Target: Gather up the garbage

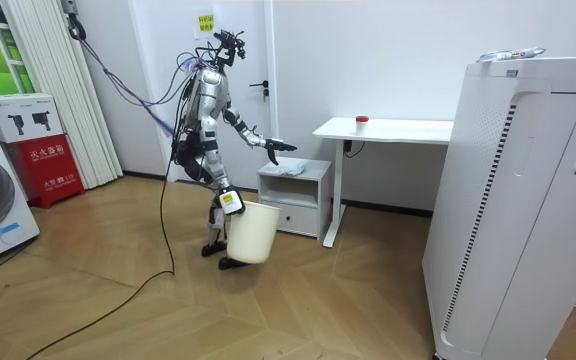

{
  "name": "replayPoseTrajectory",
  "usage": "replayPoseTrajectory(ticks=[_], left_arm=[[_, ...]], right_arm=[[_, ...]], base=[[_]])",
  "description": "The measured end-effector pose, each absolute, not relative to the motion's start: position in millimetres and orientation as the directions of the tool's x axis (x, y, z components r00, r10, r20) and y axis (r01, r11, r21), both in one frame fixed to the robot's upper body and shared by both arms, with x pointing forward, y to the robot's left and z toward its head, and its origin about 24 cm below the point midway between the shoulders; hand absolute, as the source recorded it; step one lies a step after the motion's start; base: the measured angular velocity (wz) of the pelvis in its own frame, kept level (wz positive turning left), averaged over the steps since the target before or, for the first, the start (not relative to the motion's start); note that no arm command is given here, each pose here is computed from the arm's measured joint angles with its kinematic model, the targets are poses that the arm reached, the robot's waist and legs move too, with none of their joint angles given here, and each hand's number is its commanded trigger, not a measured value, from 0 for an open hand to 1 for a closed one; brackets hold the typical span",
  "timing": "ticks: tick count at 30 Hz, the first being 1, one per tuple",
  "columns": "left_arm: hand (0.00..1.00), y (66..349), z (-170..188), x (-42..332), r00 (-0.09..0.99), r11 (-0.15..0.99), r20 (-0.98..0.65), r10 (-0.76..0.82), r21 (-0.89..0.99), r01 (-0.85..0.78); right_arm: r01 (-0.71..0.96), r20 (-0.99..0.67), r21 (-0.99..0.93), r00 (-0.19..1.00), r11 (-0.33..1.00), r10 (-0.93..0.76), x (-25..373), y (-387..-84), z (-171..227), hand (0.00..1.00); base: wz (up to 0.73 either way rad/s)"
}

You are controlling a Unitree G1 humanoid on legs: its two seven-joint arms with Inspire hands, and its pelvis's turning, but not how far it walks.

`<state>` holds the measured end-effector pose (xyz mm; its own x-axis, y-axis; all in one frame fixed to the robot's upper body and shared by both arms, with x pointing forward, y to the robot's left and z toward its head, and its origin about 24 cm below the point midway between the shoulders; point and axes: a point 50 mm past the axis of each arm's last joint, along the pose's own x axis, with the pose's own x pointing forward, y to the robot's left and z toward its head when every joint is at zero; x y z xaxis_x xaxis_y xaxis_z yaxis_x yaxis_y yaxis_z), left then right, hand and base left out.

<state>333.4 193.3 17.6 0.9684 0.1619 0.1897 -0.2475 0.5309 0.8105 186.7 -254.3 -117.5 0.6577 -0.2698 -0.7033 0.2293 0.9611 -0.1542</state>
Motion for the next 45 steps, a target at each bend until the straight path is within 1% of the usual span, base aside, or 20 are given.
replayPoseTrajectory(ticks=[5,7,14,17,21,27,28,29,30,31,32,36,45], left_arm=[[0.00,194,18,334,0.970,0.509,0.188,0.156,0.826,-0.242],[0.00,194,16,333,0.974,0.476,0.180,0.136,0.851,-0.223],[0.00,196,9,331,0.982,0.432,0.139,0.124,0.884,-0.180],[0.00,205,1,329,0.986,0.400,0.067,0.154,0.908,-0.124],[0.00,218,-8,324,0.984,0.329,-0.011,0.180,0.943,-0.049],[0.01,229,-8,323,0.980,0.283,-0.053,0.192,0.959,-0.004],[0.30,233,-7,324,0.978,0.275,-0.059,0.199,0.961,0.002],[0.56,234,-7,323,0.977,0.271,-0.066,0.203,0.962,0.008],[0.61,236,-7,323,0.975,0.266,-0.074,0.208,0.964,0.017],[0.97,238,-8,323,0.973,0.257,-0.082,0.213,0.966,0.025],[1.00,238,-8,322,0.974,0.249,-0.086,0.211,0.968,0.031],[1.00,246,0,326,0.973,0.195,-0.051,0.224,0.981,0.007],[1.00,255,10,331,0.955,0.174,-0.039,0.294,0.985,-0.013]], right_arm=[[0.261,-0.715,-0.138,0.641,0.956,-0.278,185,-255,-119,1.00],[0.266,-0.726,-0.129,0.631,0.955,-0.274,183,-254,-120,1.00],[0.284,-0.743,-0.097,0.617,0.954,-0.259,180,-251,-123,1.00],[0.277,-0.748,-0.086,0.617,0.957,-0.246,180,-251,-123,1.00],[0.287,-0.754,-0.069,0.612,0.956,-0.238,181,-249,-123,1.00],[0.297,-0.753,-0.048,0.617,0.954,-0.230,180,-247,-123,1.00],[0.296,-0.750,-0.047,0.620,0.954,-0.229,180,-247,-122,1.00],[0.296,-0.750,-0.046,0.621,0.954,-0.229,180,-247,-122,1.00],[0.295,-0.749,-0.045,0.623,0.954,-0.228,179,-247,-122,1.00],[0.297,-0.749,-0.046,0.622,0.954,-0.229,178,-247,-122,1.00],[0.297,-0.750,-0.045,0.621,0.954,-0.229,178,-247,-123,1.00],[0.298,-0.756,-0.045,0.614,0.954,-0.227,173,-247,-124,1.00],[0.308,-0.774,-0.046,0.590,0.950,-0.229,171,-246,-126,1.00]], base=[[0.03],[0.00],[-0.04],[-0.05],[0.05],[0.04],[0.00],[0.04],[0.03],[0.00],[0.00],[0.00],[-0.01]])
